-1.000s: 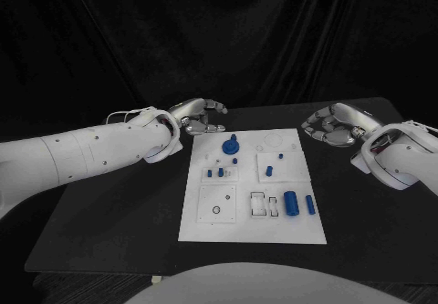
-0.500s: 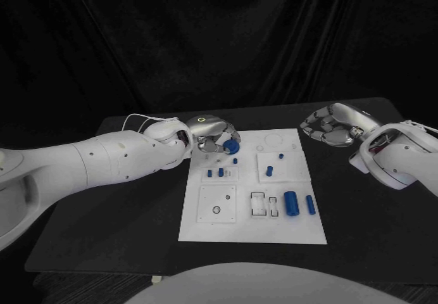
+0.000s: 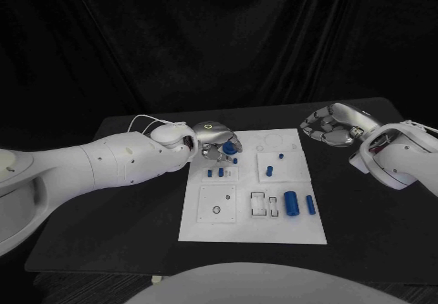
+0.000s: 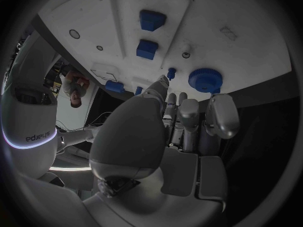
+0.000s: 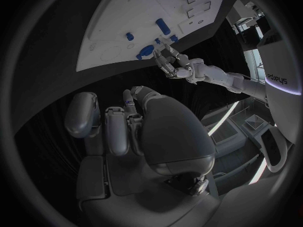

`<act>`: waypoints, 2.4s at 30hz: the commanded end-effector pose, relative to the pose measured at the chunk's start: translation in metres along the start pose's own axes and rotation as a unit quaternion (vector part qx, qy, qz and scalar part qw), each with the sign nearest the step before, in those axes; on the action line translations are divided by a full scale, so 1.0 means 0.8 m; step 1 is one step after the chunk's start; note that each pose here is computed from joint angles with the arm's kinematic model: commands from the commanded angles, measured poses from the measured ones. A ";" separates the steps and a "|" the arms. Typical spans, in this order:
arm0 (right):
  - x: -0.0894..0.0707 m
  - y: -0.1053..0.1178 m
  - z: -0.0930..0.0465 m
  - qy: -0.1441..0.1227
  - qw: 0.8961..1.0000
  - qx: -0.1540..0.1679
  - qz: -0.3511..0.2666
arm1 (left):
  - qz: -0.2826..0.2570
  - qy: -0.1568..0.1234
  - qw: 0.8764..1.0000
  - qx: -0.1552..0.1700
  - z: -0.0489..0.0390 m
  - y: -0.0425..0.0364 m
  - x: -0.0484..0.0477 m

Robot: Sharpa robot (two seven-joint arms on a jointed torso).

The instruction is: Assemble the parts on the task board

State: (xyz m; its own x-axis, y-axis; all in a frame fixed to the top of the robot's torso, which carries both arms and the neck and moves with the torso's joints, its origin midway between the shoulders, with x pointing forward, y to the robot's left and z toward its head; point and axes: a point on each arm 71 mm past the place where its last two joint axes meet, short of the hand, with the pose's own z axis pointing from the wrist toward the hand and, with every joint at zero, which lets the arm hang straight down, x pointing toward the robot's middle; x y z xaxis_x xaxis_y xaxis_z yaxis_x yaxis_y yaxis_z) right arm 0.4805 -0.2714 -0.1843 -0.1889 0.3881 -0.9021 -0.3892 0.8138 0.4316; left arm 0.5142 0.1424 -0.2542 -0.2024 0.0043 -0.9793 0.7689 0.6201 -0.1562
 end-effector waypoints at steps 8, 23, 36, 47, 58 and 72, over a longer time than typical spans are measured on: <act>0.001 -0.001 0.000 0.000 1.000 0.003 0.000 | 0.002 0.023 1.000 0.012 0.005 -0.0088 0.008; 0.001 -0.001 -0.001 0.001 1.000 0.004 0.000 | 0.001 0.020 1.000 0.009 0.015 -0.0124 0.023; 0.001 -0.002 -0.002 0.003 1.000 0.005 0.001 | 0.001 0.023 1.000 -0.003 0.017 -0.0083 0.026; 0.003 -0.002 -0.002 0.005 1.000 0.005 0.001 | 0.002 0.022 1.000 -0.005 0.020 -0.0084 0.028; 0.002 -0.003 -0.003 0.004 1.000 0.005 0.001 | 0.001 0.021 1.000 0.004 0.021 -0.0113 0.029; 0.002 -0.004 -0.004 0.005 1.000 0.007 0.001 | 0.017 -0.037 0.999 0.014 0.001 -0.0068 0.020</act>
State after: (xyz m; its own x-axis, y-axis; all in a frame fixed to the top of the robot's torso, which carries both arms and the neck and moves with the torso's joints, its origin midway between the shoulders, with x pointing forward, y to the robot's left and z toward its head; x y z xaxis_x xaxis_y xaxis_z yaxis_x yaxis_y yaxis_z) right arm 0.4791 -0.2738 -0.1862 -0.1948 0.3866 -0.9014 -0.3845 0.8154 0.4328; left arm 0.5099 0.1385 -0.2740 -0.1895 0.0050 -0.9819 0.7689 0.6226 -0.1452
